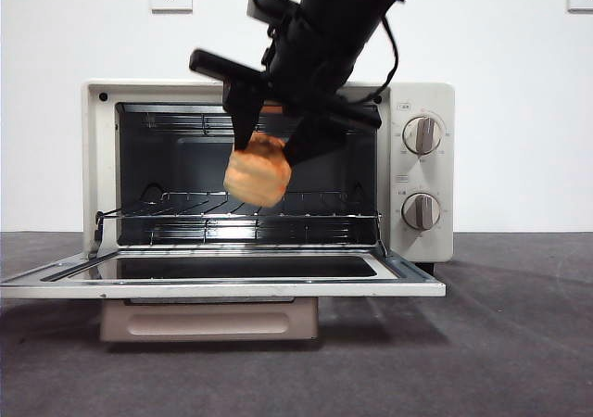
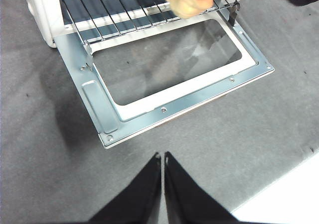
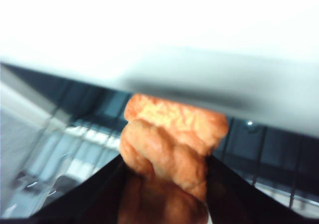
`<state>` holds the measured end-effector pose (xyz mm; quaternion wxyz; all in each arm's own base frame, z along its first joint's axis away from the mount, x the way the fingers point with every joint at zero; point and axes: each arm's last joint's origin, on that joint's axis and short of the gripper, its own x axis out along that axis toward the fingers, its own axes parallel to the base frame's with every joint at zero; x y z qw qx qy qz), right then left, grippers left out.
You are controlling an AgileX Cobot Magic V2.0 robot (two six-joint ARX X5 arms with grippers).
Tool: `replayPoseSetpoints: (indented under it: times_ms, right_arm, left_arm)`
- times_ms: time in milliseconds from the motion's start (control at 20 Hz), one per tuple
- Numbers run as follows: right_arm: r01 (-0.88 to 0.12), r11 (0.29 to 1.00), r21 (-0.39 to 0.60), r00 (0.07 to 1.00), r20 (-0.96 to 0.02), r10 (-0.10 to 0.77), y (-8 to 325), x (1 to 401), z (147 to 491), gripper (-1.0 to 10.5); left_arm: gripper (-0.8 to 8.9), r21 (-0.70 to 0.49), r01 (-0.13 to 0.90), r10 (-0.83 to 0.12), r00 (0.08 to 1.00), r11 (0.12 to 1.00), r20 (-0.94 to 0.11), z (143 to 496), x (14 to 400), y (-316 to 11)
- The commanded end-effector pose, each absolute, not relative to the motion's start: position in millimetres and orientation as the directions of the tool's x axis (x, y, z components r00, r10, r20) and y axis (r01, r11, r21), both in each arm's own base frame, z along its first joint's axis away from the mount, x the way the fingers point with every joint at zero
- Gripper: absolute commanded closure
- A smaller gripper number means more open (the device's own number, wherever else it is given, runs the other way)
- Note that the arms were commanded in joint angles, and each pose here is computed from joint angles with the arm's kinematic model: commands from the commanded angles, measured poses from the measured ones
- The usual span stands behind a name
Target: The left arm flap open the oven, the right arm pick bread and place it into oven, the left arm flap close the oven
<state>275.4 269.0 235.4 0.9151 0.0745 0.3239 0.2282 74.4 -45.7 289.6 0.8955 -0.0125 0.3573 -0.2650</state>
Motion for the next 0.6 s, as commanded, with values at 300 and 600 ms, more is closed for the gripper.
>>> replayPoseSetpoints:
  times_ms: [300, 600]
  right_arm:
    - [-0.327, 0.908, 0.262, 0.715, -0.56, 0.418, 279.0, 283.4, 221.1, 6.2]
    - [-0.332, 0.905, 0.266, 0.711, -0.56, 0.425, 279.1, 283.0, 221.7, 5.3]
  left_arm:
    - [7.98, -0.206, 0.471, -0.484, 0.604, 0.858, -0.633, 290.4, 74.1, -45.8]
    - [7.98, -0.203, 0.472, -0.482, 0.599, 0.858, -0.64, 289.7, 73.7, -45.6]
